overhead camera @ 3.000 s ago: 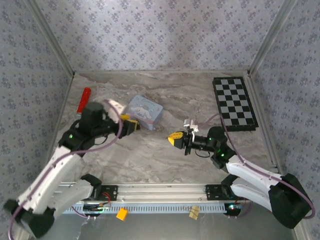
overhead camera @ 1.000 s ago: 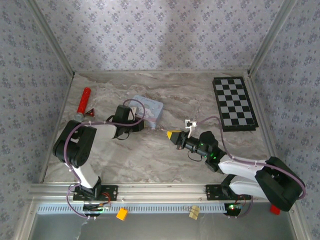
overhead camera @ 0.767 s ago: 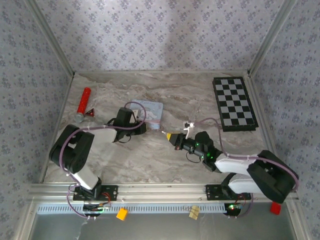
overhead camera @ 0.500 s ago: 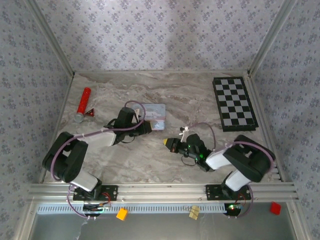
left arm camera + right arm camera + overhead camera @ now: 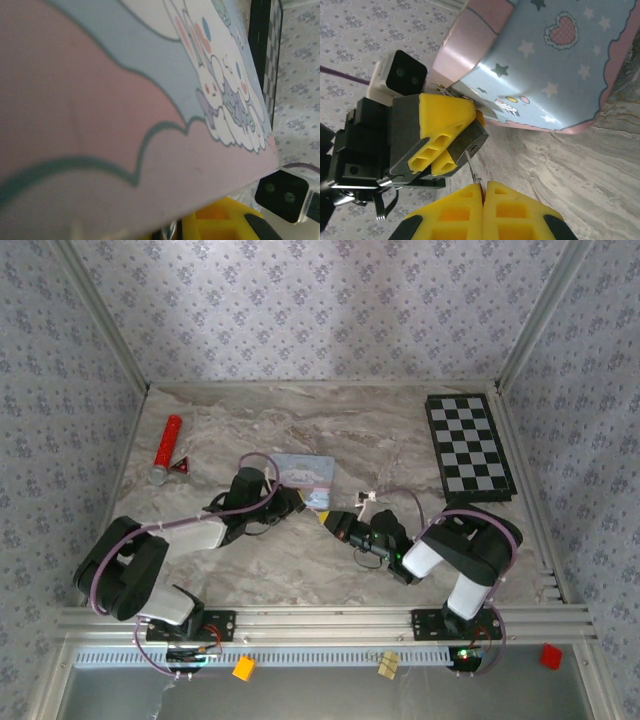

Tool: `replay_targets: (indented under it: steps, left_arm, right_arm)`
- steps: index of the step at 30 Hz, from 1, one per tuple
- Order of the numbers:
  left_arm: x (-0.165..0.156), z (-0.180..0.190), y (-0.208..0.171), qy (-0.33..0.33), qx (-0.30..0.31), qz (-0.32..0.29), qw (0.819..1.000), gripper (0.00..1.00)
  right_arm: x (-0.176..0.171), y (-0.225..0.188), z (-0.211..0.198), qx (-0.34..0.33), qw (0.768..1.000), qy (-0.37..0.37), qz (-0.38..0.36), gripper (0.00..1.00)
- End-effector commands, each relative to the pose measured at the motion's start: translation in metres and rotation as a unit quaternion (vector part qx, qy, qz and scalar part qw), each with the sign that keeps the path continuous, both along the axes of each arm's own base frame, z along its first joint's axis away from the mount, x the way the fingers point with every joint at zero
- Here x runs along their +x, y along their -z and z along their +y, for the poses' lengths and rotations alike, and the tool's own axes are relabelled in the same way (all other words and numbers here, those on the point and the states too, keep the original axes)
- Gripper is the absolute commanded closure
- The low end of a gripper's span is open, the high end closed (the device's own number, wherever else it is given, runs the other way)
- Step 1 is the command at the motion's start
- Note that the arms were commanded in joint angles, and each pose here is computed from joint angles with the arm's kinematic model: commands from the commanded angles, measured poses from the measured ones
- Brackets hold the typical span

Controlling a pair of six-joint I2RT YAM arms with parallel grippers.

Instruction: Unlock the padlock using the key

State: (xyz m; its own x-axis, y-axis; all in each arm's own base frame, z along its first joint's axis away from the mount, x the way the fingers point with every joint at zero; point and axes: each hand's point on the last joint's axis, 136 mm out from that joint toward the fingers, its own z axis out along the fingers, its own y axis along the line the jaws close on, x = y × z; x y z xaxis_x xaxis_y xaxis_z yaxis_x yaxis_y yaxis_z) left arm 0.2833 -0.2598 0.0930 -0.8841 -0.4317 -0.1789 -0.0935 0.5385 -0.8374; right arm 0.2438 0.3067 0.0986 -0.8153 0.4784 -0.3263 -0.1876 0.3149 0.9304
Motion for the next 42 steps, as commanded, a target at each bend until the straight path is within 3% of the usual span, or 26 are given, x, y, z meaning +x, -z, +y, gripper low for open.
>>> replay_targets:
  steps: [1, 17, 42]
  left_arm:
    - [0.011, -0.01, -0.041, -0.017, -0.074, -0.04, 0.996, 1.0]
    - [0.013, -0.015, -0.051, -0.029, -0.137, -0.035, 0.99, 1.0]
    - [0.007, -0.016, -0.063, -0.016, -0.155, -0.052, 0.986, 1.0]
  right_arm:
    - [0.008, -0.026, 0.006, 0.043, 0.999, 0.003, -0.011, 1.0]
    - [0.014, -0.02, 0.011, 0.078, 0.995, -0.017, 0.053, 1.0]
    - [0.019, -0.031, 0.007, 0.092, 0.994, -0.016, 0.048, 1.0]
